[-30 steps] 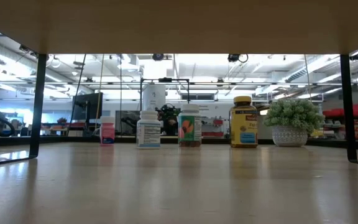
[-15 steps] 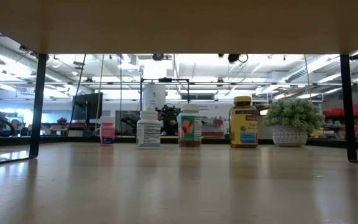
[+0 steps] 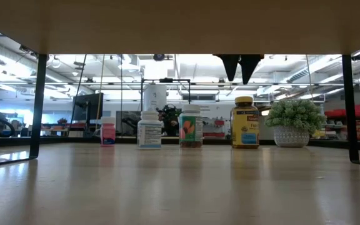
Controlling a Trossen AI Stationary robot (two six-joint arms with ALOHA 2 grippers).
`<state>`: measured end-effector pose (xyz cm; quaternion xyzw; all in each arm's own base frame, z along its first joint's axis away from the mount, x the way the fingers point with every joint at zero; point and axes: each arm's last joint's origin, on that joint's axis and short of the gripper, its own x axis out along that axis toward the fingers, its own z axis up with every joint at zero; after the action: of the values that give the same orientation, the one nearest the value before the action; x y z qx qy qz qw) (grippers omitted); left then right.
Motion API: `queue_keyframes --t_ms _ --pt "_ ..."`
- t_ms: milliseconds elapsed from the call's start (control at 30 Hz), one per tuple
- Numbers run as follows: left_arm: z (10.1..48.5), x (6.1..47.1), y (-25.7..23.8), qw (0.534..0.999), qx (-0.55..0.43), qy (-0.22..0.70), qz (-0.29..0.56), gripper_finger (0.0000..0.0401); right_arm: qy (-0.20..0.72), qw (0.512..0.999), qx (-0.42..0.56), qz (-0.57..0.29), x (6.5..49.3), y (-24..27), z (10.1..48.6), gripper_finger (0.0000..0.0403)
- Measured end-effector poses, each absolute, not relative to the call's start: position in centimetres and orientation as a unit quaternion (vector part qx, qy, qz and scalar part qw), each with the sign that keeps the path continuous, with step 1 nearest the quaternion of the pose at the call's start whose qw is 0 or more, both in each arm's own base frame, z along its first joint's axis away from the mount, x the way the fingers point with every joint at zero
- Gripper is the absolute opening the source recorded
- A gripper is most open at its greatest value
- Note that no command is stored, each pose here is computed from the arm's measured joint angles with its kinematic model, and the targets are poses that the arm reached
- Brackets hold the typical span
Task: Pick and place medicine bottles onto shelf by color
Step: Put the white and yellow medicine bottle on the shelf
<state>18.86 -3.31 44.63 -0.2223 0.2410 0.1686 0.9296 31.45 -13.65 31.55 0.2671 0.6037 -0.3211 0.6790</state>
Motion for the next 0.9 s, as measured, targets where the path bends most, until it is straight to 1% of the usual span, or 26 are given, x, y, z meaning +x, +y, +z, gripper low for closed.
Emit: queue_keyframes --t_ms 100,200,333,467,567,633,767,900 --pt "44.6 18.9 -3.3 0.930 -0.222 0.242 0.169 0.0185 0.599 0.673 0.296 -0.319 31.3 -13.9 31.5 0.0339" --pt "44.6 18.8 -3.3 0.928 -0.222 0.245 0.168 0.0187 0.609 0.672 0.300 -0.295 31.6 -12.8 31.8 0.0339" --pt "44.5 18.8 -3.3 0.928 -0.221 0.249 0.168 0.0186 0.613 0.687 0.279 -0.274 32.2 -11.0 32.5 0.0339" --pt "44.5 18.8 -3.3 0.928 -0.221 0.249 0.168 0.0187 0.596 0.708 0.300 -0.232 33.0 -9.2 34.2 0.0339" --pt "44.5 18.7 -3.3 0.928 -0.220 0.250 0.168 0.0187 0.576 0.734 0.313 -0.174 33.6 -6.6 36.4 0.0339" --pt "44.5 18.8 -3.3 0.929 -0.214 0.252 0.167 0.0185 0.560 0.758 0.304 -0.138 33.9 -4.6 38.1 0.0339" --pt "44.4 18.7 -3.3 0.930 -0.209 0.254 0.166 0.0184 0.541 0.801 0.246 -0.069 33.9 0.1 40.5 0.0339" --pt "44.5 18.7 -3.3 0.931 -0.205 0.254 0.165 0.0185 0.543 0.817 0.192 -0.018 33.4 5.0 41.1 0.0339"
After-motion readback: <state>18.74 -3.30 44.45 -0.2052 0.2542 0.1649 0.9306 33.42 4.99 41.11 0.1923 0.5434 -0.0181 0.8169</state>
